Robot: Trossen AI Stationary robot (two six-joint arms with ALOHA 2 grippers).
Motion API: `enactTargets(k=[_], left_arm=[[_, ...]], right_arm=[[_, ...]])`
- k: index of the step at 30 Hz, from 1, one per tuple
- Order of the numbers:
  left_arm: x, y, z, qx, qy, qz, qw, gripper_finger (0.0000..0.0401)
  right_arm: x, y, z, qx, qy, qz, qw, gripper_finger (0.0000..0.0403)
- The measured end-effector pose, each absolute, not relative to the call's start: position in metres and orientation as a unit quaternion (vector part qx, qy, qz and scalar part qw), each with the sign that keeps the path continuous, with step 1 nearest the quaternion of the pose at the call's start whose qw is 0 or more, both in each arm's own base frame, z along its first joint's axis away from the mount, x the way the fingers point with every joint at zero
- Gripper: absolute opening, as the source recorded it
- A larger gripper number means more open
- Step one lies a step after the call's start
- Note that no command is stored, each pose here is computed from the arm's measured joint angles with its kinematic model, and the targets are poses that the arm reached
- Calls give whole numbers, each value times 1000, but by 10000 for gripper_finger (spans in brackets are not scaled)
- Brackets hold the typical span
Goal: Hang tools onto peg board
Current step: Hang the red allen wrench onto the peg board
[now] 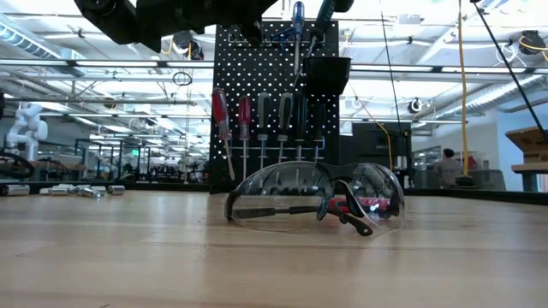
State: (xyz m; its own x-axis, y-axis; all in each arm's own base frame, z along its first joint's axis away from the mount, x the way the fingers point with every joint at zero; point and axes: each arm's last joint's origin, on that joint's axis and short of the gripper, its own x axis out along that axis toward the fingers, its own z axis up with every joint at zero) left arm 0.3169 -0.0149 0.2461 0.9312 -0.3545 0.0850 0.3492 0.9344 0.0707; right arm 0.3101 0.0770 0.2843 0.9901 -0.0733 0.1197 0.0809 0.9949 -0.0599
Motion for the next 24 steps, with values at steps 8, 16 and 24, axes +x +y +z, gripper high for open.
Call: enactTargets(k=[8,16,24], left_arm=[[317,-14,246,24,-47,-163,985,4],[310,-8,254,18,-18,-64,998,3],[288,7,280,14,-35,194,980,2]], right_arm=[[311,74,277,-42,-16,-60,997,67],[283,66,293,-73,50,-86,992,155],[239,53,310,-77,122,-87,986,180]])
